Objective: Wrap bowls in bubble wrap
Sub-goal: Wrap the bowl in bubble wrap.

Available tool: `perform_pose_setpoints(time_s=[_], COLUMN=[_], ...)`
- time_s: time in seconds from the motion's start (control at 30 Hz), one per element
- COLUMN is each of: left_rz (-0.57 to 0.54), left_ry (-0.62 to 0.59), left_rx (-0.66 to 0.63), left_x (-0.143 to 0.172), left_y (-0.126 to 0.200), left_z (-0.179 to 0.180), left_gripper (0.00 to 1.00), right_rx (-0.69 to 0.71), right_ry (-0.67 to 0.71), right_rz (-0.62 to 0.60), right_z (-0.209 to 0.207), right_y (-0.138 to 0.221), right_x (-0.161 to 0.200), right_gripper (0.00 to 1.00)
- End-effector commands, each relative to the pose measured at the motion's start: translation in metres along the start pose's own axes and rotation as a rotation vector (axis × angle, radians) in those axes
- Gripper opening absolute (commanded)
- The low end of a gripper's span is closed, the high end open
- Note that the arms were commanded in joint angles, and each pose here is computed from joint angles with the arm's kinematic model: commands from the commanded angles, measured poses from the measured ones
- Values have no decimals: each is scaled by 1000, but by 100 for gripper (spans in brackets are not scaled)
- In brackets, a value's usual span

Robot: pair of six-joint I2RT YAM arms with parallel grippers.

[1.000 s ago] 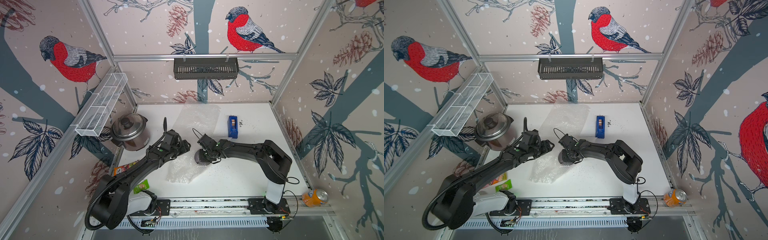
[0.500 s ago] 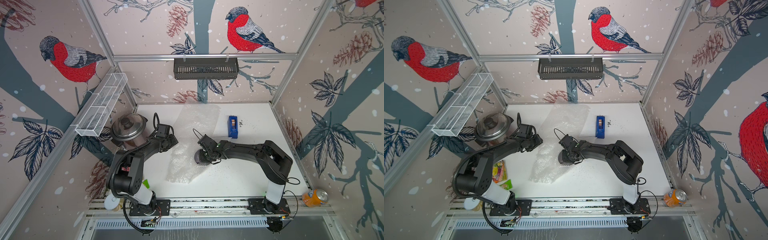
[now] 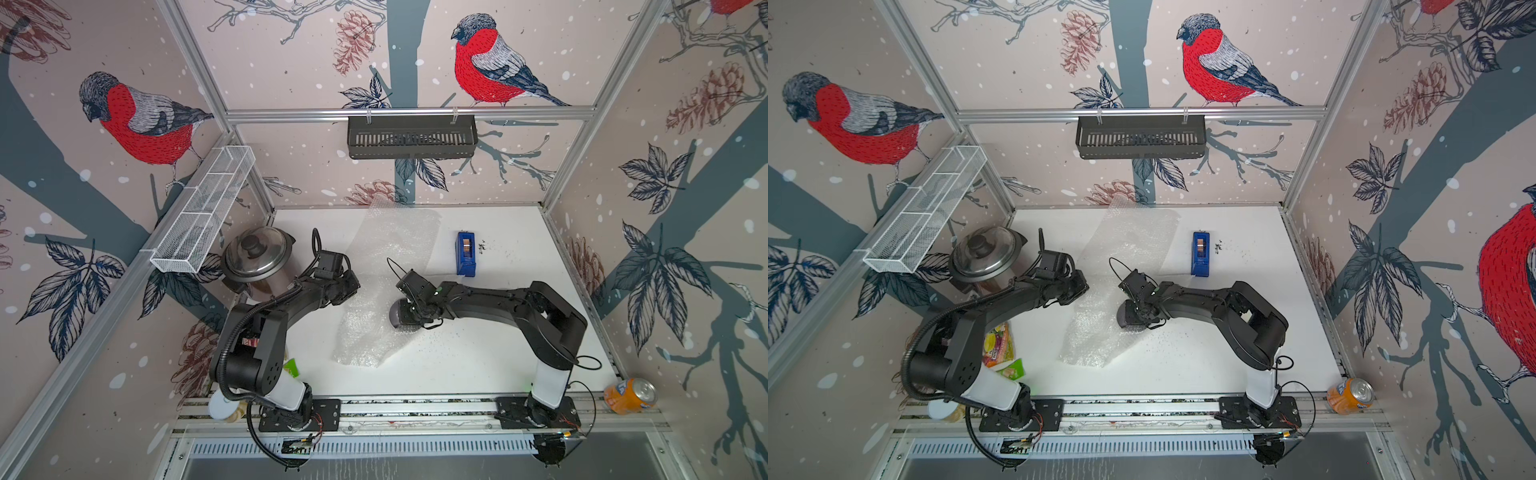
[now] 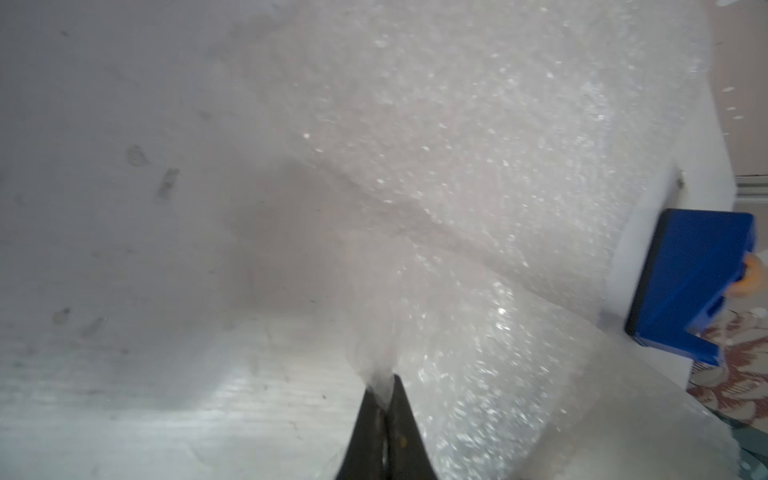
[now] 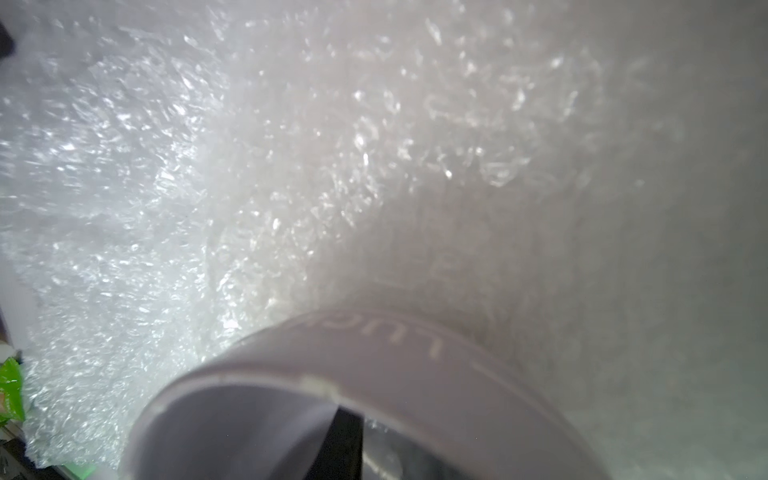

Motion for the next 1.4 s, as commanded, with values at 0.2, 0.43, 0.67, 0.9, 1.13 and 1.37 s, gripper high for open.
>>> perform_pose_setpoints(time_s=[0.2,0.43,0.67,0.9,1.13,1.37], left_rz=[93,200,176,197,199,210], left_ry=[-168,-91,-124,-120,-125,-139], left_rx=[315,364,334,285,301,300], left_x=[86,121,119,122,121,122], left_y=[41,30,28,16,16,17], left_z=[-54,-33,-41,-32,-36,-40], left_gripper=[0,0,0,0,0,0], right_rx=[-15,-87,-61,20,103,40], right_ry=[-45,-77,-73,-72,-150,-154], right_rz=[15,-42,-59,-162,-129,-138], right_z=[-7,-2,3,7,-29,-38], right_y=[2,22,36,90,93,81], right_x=[1,-1,-6,5,43,29], right_gripper=[19,21,28,50,56,58])
Point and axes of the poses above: each gripper's point midway between its finger pads, its own y axis back along the fingers, its own z axis along the line the jaws close on, x = y × z, the point moved 9 cm from there along y, back along the fingers, and after that the axes turned 5 degrees about y, right-handed, at the moved point
